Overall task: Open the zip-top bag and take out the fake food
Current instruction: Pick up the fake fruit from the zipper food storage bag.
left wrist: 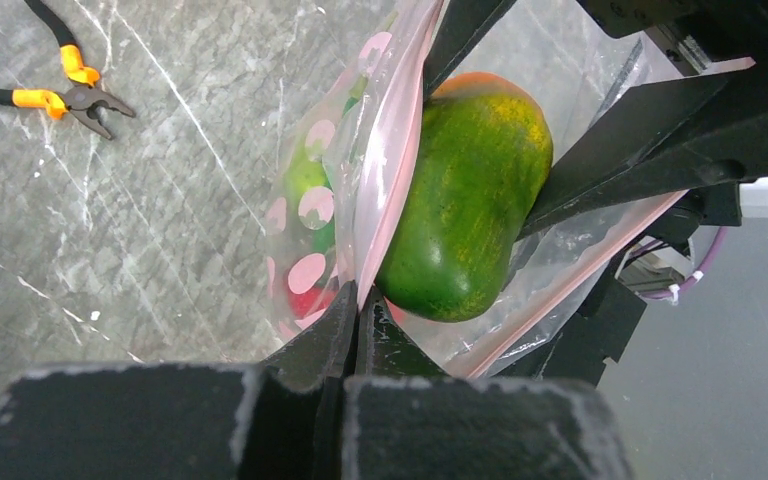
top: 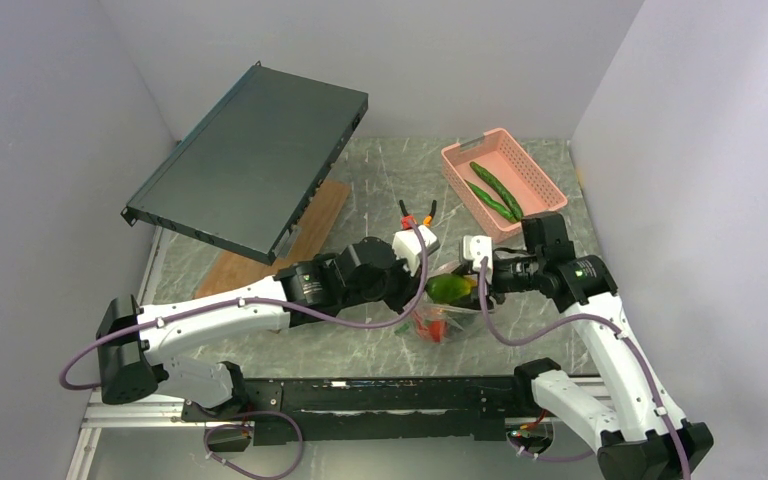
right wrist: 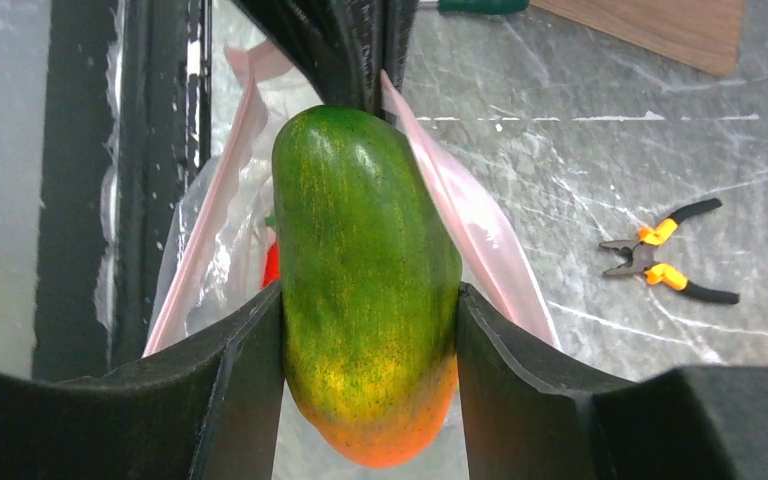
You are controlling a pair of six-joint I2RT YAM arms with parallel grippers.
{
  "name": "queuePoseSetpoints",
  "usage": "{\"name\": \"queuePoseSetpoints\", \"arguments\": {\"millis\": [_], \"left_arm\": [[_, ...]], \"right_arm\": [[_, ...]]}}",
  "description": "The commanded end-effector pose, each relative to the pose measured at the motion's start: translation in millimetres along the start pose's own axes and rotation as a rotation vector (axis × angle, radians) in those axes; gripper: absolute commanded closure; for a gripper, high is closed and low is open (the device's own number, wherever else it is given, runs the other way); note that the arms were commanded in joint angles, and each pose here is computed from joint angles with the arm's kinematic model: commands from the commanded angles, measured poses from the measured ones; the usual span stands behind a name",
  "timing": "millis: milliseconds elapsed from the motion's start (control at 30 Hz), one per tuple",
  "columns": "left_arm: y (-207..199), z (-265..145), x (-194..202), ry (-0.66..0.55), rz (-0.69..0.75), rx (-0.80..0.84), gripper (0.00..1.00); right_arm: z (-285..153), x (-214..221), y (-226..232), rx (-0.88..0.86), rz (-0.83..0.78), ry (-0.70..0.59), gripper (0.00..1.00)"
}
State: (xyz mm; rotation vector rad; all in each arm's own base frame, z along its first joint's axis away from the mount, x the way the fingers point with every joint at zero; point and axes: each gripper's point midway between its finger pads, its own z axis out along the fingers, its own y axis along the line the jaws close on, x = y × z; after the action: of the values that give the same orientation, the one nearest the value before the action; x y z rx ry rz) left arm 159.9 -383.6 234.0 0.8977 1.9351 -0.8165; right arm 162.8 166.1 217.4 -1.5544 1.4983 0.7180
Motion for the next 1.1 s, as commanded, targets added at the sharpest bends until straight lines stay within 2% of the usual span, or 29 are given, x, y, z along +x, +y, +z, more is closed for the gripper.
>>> {"name": "queuePoseSetpoints", "arguments": {"millis": [0,233,533,1067], "left_arm": [[1,-4,15,0.060,0.024,0.006,1.00],[-3,6,16,0.060,0.011,0.020,1.00],[0,10,21,0.052,-0.013,0.005,1.00],[6,8,23,0.008,-0.059,-0.019,1.00]], "right_arm": [[-4,-28,-28,0.092,0.083,-0.100,1.00],[-5,-49,-27,0.057,0.239,-0.204,1.00],[-17,-77,7,-0.106,0.160,-0.324,1.00],[-30,-75,-39,0.050,0.375,-0.329,1.00]]}}
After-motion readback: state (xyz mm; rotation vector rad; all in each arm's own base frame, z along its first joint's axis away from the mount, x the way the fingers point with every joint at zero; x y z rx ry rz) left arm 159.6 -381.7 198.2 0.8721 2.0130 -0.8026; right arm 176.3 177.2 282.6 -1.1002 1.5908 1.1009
